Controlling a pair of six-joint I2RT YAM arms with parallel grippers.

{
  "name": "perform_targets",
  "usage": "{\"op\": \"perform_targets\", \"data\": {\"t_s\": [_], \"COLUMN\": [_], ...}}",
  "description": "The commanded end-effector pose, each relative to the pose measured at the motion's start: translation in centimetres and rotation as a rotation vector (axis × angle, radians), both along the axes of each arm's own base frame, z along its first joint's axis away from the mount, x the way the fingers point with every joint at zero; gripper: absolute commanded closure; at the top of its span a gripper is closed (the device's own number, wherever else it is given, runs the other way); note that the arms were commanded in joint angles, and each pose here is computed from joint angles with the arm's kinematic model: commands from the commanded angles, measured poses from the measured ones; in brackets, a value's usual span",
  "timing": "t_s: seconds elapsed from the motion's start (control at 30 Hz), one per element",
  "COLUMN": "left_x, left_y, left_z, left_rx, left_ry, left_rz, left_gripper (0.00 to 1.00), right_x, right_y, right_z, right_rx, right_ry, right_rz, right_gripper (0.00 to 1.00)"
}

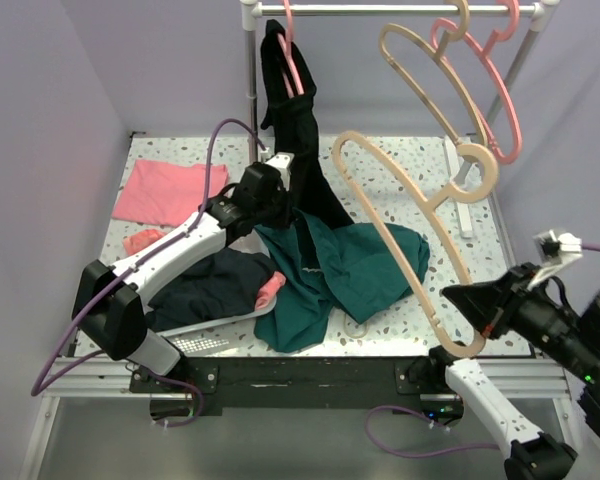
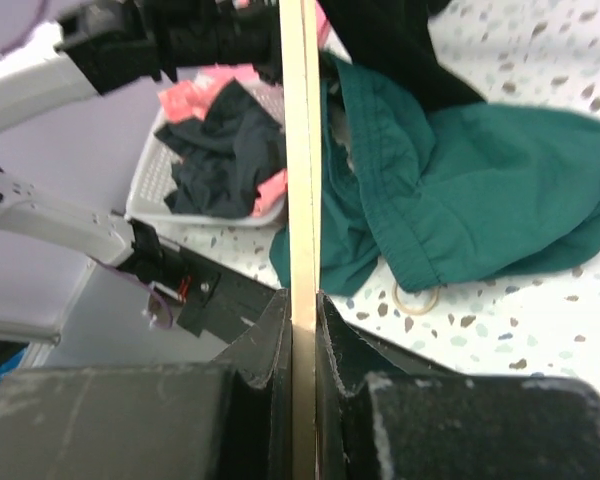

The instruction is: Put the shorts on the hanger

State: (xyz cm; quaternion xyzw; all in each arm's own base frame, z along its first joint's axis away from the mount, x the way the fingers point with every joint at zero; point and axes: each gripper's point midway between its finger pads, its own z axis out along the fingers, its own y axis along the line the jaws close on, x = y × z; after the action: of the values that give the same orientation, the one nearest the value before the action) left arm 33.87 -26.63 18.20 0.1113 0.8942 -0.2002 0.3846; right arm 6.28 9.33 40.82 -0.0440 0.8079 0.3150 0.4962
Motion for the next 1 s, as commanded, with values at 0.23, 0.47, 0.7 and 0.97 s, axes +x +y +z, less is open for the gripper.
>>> {"op": "perform_targets", "data": {"t_s": [0.23,0.47,0.7,0.97], "left_x": [0.5,0.6,1.2,1.4], "left_y": [2.6,4.8,4.5,3.5], "left_z": [2.1,2.9,3.3,4.7], "left_rx": [0.038,0.064,0.065,0.048], "left_ry": [-0.068,-0.089,-0.093,-0.113], "left_rz": [0.059,0.1,0.094,0.045], "left_gripper": [1.0,1.0,1.0,1.0], "right_x": [-2.7,-0.9,-0.1,0.6], "right_y": [2.7,2.6,2.8,3.3], "right_z": [-1.2,-4.2,-7.4,-9.6], "right_rx": [0.026,-0.007,-0.017,-0.004], "right_ry": [0.046,0.151,0.251,0.289], "right_rz": [0.217,0.188,0.188,0.204], "right_gripper": [1.0,1.0,1.0,1.0]}}
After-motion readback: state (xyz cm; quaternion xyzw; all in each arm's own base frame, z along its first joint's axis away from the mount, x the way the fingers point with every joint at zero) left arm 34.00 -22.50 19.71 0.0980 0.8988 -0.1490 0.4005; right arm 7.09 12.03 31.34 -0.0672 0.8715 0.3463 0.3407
